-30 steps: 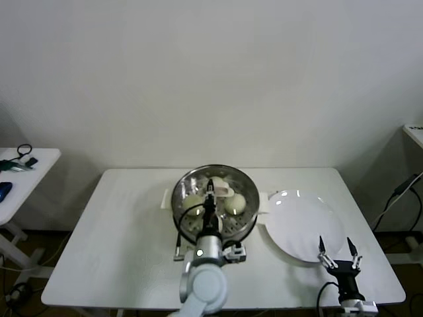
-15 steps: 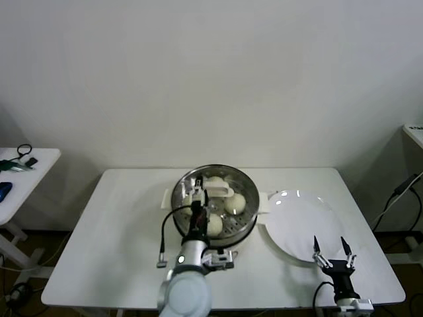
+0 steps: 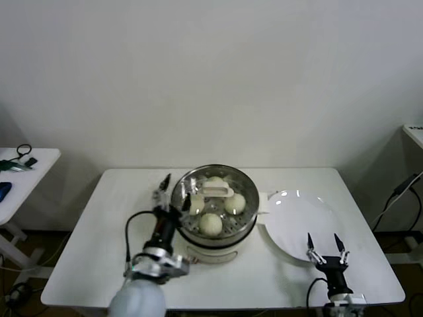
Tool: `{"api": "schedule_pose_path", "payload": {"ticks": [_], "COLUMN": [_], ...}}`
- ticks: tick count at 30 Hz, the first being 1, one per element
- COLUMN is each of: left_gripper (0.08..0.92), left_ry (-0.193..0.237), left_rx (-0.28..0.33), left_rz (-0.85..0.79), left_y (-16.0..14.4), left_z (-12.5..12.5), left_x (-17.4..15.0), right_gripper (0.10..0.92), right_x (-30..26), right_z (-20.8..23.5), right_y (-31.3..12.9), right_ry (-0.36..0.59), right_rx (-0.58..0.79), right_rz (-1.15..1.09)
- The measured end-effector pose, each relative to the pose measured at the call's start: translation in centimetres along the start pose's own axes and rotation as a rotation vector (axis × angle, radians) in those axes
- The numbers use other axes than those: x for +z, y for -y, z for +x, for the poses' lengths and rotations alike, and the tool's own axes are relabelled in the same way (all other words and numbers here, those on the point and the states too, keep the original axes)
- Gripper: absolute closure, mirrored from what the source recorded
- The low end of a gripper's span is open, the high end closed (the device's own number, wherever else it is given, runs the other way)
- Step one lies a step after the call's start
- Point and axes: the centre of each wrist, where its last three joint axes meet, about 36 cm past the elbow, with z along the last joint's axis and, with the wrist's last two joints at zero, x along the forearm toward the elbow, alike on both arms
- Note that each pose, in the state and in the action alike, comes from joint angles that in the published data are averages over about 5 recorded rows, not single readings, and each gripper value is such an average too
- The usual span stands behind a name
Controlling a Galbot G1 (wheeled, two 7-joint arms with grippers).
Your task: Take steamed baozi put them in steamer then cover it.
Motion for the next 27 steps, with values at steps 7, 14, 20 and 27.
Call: {"api": "schedule_pose_path", "payload": {"ticks": [7,14,20,27], "left_gripper": [0.177,0.177,0.177,0.177], "left_ry": [-0.081,-0.142,-0.172,-0.199], "left_rx": [-0.005,-0.021,-0.047,-0.063], "left_rz": [0.315,0.599,0.751,0.851], "left_y": [-3.5,-3.5,-2.0,-0.2], "left_z": [1.2,3.4,4.6,5.5], "left_x": [7.5,13.1,15.7,17.6], "right_gripper": [0.2,0.2,0.2,0.2], "right_x": [-0.6,-0.6,-0.7,-0.6], "right_z": [-0.4,-0.5,-0.6,-0.6], "right_y": [-0.6,-0.9,-1.1,-1.2], "right_ry": [0.013,0.015,0.017,0.009], "right_rx": [-0.013,-0.019,-0.02,-0.018], "right_rz": [-0.003,-0.001,-0.002,-0.005]}}
